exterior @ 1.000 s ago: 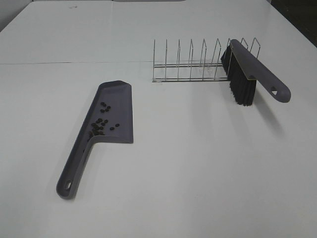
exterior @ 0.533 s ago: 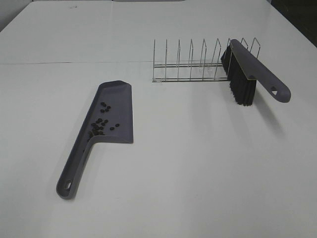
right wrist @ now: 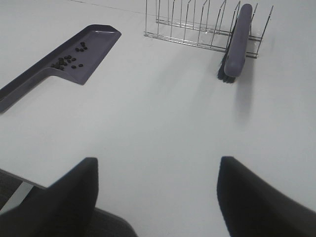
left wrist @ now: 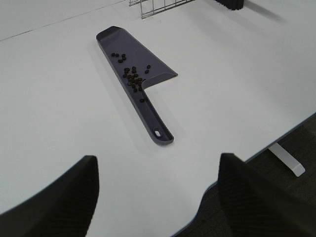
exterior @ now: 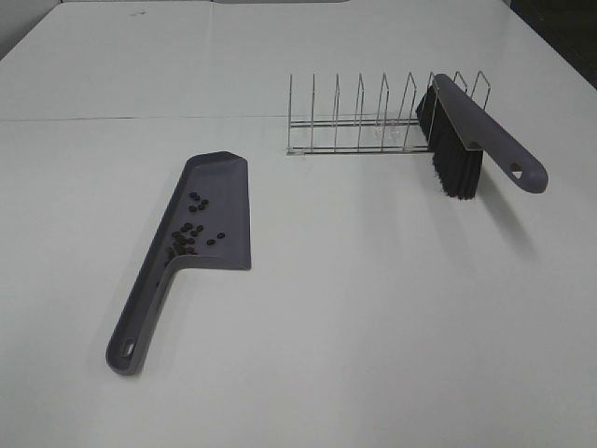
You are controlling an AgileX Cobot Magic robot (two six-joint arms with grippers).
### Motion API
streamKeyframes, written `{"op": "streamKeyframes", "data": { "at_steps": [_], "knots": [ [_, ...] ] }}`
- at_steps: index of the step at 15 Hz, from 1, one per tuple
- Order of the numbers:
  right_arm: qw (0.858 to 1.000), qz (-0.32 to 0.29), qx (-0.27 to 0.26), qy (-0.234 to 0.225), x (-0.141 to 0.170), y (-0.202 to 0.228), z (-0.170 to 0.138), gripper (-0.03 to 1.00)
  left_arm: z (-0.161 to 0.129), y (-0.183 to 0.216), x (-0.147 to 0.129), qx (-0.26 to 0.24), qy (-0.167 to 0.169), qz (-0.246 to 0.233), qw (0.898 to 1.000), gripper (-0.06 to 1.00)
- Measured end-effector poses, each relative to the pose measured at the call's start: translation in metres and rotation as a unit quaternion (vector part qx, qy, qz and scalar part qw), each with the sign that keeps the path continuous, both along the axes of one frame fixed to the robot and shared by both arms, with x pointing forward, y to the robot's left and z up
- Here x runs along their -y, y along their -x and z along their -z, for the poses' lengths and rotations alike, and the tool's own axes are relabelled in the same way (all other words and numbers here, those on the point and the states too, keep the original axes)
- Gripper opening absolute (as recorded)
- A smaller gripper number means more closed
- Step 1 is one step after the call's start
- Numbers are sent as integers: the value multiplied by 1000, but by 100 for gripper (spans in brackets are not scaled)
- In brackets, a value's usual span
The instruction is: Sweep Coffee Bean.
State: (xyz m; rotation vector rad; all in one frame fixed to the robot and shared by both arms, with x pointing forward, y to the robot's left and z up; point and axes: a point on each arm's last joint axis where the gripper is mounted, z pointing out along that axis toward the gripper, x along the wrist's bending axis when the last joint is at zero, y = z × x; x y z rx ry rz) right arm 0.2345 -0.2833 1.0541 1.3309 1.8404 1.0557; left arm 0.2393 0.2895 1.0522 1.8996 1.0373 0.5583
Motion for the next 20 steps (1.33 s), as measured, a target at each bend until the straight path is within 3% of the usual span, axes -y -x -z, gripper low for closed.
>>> {"op": "streamKeyframes", "data": {
  "at_steps": [9,15,20],
  "knots": [
    [1000,0,0,0,0,0,0,57,0,0,0,0,0,-14,1000,63],
    [1000,16,0,0,0,-1,0,57,0,-4,-1,0,0,-173,985,63],
    [999,52,0,-1,-1,-2,0,57,0,-2,-1,7,2,-223,975,63]
  ]
}}
